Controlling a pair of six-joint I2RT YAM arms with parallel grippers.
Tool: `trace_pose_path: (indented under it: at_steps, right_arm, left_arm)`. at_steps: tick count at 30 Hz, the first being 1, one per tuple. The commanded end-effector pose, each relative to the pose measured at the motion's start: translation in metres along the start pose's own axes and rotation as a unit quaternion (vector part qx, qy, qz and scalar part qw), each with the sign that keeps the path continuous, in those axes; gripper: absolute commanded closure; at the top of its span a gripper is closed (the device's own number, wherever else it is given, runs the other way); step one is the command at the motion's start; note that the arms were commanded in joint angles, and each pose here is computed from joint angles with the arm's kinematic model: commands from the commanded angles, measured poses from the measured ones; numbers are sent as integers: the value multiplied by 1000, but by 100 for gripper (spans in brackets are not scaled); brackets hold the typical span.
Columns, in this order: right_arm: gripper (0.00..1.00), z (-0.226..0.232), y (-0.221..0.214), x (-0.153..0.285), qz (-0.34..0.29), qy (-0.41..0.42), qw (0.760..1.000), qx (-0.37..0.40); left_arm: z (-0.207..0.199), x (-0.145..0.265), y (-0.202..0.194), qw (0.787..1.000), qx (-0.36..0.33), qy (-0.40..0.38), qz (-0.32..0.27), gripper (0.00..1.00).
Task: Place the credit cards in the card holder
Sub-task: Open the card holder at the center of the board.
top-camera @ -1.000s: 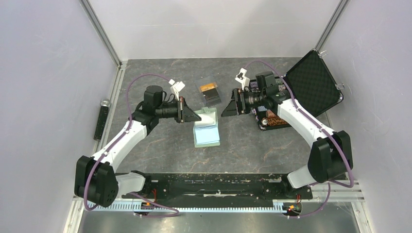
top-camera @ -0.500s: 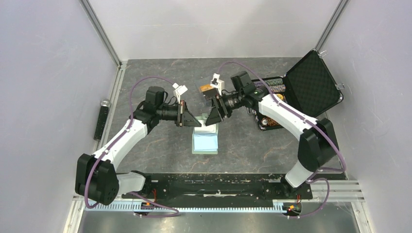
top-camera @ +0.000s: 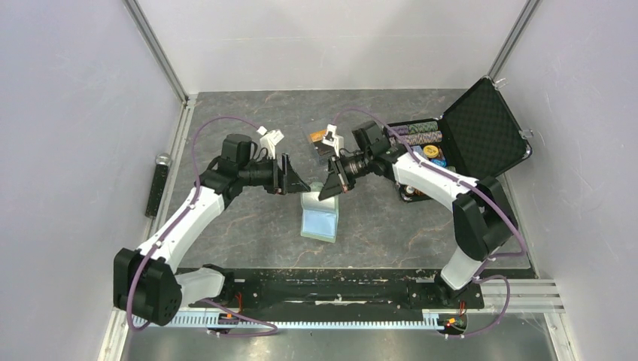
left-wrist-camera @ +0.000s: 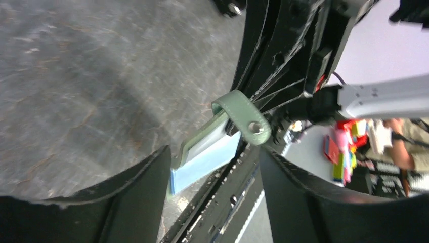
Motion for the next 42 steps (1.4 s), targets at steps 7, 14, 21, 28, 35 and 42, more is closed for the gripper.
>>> trace_pose_path:
  at_steps: [7, 14, 21, 28, 35, 42]
  right_arm:
    - [100, -21, -61, 18, -242, -103, 948, -181]
    - [99, -23, -153, 23, -343, -149, 866, -331]
    - [36, -29, -165, 33, -225, -303, 870, -317]
    - [21, -18, -142, 59, -150, -391, 875, -242]
    - [33, -3, -106, 74, -108, -382, 905, -151]
    - [74, 13, -91, 51, -64, -205, 974, -69]
  left_arm:
    - [11, 8, 0, 992, 14, 117, -44, 26]
    - [22, -1, -8, 991, 45, 122, -17, 28]
    - [32, -13, -18, 988, 69, 138, 23, 29]
    - [34, -30, -28, 984, 81, 146, 65, 31]
    - [22, -57, -34, 983, 69, 123, 120, 42]
    - [15, -90, -41, 976, 66, 106, 180, 53]
Point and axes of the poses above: each gripper's point midway between its finger pads, its own x axis back along the fingers, its own z axis along the line the jaws close on, y = z × x, the point moved 10 cm from there along x, back along the fingers, and after that the axes turned 10 degrees about x, right-handed, at the moved point
